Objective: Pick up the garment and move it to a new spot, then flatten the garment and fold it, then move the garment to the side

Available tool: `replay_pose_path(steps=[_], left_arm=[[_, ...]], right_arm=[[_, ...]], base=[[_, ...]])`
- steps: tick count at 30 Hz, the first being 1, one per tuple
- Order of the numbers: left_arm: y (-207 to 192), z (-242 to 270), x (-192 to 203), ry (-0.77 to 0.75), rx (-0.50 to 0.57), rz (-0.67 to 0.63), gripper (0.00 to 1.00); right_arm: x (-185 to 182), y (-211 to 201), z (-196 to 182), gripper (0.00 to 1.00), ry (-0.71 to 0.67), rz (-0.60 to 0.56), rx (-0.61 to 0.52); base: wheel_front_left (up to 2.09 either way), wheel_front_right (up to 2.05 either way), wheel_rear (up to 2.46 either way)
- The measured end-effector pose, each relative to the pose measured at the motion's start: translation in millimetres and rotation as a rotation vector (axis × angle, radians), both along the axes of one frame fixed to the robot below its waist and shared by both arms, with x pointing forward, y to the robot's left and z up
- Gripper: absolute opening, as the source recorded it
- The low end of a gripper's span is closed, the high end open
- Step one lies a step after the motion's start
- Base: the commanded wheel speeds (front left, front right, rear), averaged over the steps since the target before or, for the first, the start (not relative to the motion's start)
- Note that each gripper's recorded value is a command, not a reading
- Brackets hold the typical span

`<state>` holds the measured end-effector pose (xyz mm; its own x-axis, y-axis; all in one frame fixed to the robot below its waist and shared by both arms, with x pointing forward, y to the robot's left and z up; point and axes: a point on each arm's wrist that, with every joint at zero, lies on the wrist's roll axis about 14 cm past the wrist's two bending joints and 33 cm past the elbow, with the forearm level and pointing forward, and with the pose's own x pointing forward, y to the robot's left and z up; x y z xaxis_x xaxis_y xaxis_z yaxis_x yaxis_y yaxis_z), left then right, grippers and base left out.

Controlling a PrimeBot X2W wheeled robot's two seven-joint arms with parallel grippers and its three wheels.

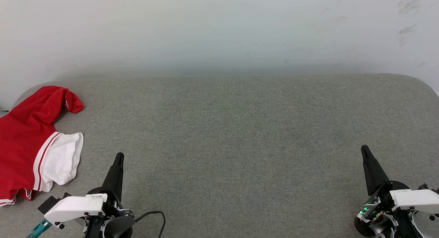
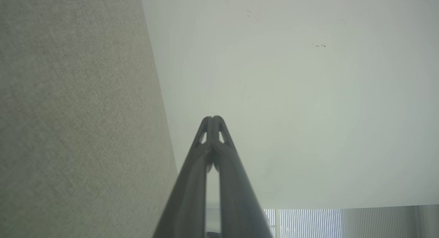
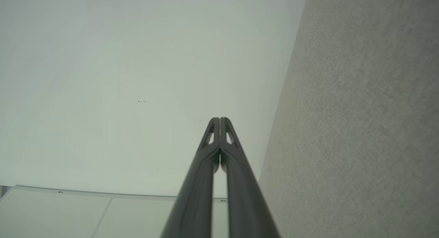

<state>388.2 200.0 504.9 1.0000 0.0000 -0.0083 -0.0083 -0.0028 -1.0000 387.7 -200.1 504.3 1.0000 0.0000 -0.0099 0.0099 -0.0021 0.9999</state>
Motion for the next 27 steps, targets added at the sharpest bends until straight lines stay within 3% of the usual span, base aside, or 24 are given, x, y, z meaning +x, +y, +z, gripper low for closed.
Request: replay_pose_path(steps=[27], left_arm=[[0.0, 0.0, 0.0, 0.0, 0.0, 0.0, 0.0]], right_arm=[[0.0, 0.0, 0.0, 0.0, 0.0, 0.0, 0.0]], base=[[0.0, 0.0, 0.0]])
